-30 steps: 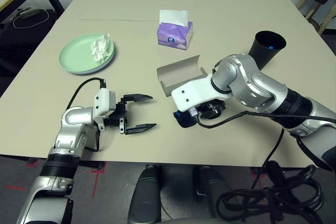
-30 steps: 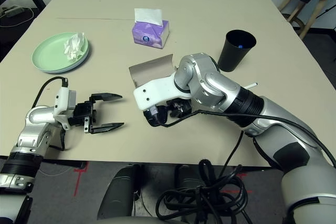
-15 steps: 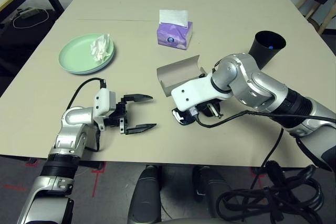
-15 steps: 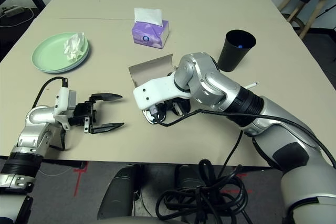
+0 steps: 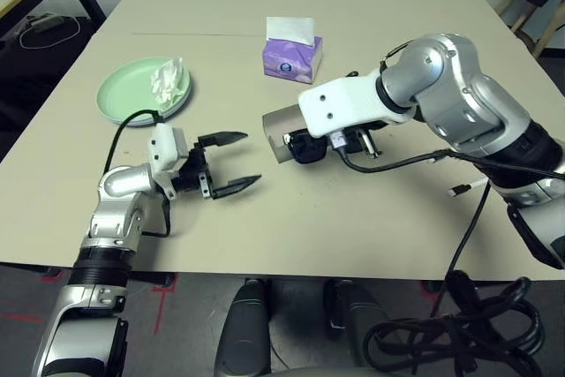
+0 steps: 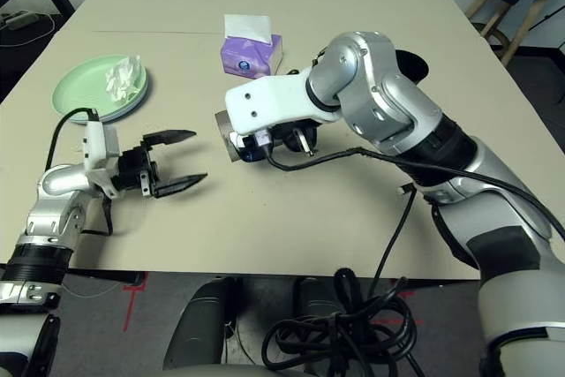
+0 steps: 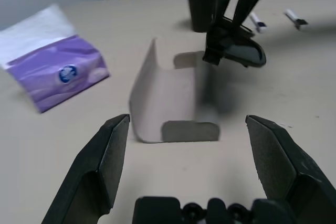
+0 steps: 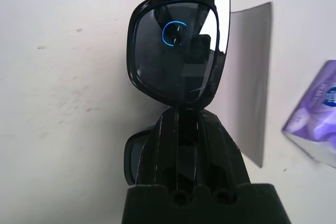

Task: Organize and tidy the items on the table.

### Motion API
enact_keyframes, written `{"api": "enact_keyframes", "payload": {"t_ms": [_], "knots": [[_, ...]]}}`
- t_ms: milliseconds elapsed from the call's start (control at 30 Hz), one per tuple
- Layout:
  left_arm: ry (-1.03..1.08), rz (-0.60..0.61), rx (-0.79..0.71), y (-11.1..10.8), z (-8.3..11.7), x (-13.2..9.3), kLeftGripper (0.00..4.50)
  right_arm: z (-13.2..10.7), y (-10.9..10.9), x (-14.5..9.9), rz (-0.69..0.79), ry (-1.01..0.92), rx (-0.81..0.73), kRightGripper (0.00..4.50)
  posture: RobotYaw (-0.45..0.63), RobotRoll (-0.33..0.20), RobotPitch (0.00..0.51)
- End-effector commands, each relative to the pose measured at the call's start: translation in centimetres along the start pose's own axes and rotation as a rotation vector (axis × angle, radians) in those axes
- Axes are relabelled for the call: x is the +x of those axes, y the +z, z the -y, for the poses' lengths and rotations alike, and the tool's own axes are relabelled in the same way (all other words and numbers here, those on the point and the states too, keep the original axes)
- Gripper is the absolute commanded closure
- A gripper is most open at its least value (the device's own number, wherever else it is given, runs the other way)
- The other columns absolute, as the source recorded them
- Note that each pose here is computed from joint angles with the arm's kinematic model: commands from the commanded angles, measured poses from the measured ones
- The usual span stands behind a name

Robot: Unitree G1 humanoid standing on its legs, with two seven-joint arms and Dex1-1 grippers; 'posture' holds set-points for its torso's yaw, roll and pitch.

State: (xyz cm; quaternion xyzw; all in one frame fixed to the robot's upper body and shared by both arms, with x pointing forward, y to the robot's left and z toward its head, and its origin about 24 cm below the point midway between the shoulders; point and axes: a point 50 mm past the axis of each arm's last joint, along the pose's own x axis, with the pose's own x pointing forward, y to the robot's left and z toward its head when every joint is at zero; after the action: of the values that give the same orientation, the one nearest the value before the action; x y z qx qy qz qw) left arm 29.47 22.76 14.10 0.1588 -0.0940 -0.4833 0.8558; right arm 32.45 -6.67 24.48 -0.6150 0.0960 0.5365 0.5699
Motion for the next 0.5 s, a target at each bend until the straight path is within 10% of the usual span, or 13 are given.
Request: {"api": "enact_keyframes", "payload": {"t_ms": [33,500], "knots": [[0.003,-0.011,-0.008,0.2,0.3,-0.3,0.00,0.7,-0.4,1.0,-0.019,-0.058,-0.029,4.12,0.14,0.000,0.131],[-0.036,-0.030,-0.028,0.5,1.1,-0.3,0.00,2.5,-1.0,4.6,-0.067,-0.191,-0.155,4.12,0.17,0.000,0.135]]}}
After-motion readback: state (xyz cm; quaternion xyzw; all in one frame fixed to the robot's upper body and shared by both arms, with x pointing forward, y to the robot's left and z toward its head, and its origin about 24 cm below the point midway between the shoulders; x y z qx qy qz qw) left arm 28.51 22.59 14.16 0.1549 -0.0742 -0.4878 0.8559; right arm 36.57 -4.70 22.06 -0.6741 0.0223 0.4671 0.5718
